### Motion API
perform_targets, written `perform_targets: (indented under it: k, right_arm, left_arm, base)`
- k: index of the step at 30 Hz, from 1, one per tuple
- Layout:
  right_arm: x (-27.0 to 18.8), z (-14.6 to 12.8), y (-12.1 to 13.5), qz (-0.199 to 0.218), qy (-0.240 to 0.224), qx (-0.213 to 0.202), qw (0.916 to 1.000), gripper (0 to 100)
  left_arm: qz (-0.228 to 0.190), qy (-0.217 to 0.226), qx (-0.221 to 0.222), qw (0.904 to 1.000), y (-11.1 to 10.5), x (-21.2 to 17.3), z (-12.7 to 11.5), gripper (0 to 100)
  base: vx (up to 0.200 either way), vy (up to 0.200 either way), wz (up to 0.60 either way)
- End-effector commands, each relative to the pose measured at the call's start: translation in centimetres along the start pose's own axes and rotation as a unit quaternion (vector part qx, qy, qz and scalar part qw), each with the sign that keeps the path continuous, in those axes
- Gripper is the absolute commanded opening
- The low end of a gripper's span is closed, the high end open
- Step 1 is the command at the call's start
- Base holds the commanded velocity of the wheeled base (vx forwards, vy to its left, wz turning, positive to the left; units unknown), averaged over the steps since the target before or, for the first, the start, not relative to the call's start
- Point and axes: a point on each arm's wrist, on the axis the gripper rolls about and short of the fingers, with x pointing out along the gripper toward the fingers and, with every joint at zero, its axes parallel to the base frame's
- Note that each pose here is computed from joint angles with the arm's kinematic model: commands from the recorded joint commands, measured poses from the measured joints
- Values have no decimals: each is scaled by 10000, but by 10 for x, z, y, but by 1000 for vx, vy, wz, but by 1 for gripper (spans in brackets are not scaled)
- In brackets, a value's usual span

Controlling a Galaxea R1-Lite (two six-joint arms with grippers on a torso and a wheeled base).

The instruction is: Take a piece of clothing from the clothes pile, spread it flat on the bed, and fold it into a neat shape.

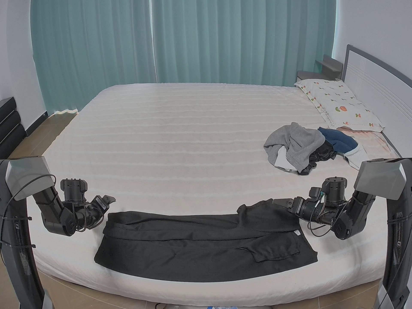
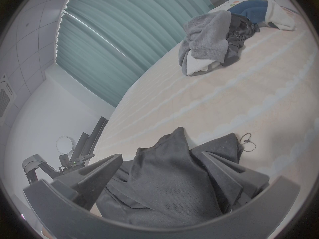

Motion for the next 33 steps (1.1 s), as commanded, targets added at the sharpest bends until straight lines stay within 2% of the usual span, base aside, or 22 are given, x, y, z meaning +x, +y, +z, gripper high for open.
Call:
perform_targets:
  k: [1,3,4,11,16,21,27,33]
  right_arm:
    - [4,-6,-6,-47,96,38,9999,100]
    - [4,-7,-6,-51,102,42,9999,100]
    - [4,-8,-7,-62,119,52,9999,0]
    - [-2,-10,-4,-172,310,-156,9992,0]
    - [-20,-1,6,-67,226,-177,9996,0]
    - [-44,0,7,132,370,-57,9992,0]
    - [-51,-6,3,70,487,-71,9988,0]
    - [-59,-21,-1,-43,761,-408,9963,0]
  left_arm:
    - [8,8,-3,10000,1,1,0,100]
    - [8,8,-3,10000,1,1,0,100]
    - [4,12,2,10000,0,1,-1,100]
    - [47,46,19,10000,2,-2,-3,100]
    - [52,51,26,10000,2,-2,-3,100]
    - [66,58,27,10000,3,-2,-3,100]
    - [54,48,31,10000,2,-6,-2,100]
    - [-115,103,40,9999,-3,-20,0,100]
  base:
    - [0,0,0]
    - [0,0,0]
    - [0,0,0]
    - [0,0,0]
    - [0,0,0]
    - [0,0,0]
    - [0,0,0]
    - [0,0,0]
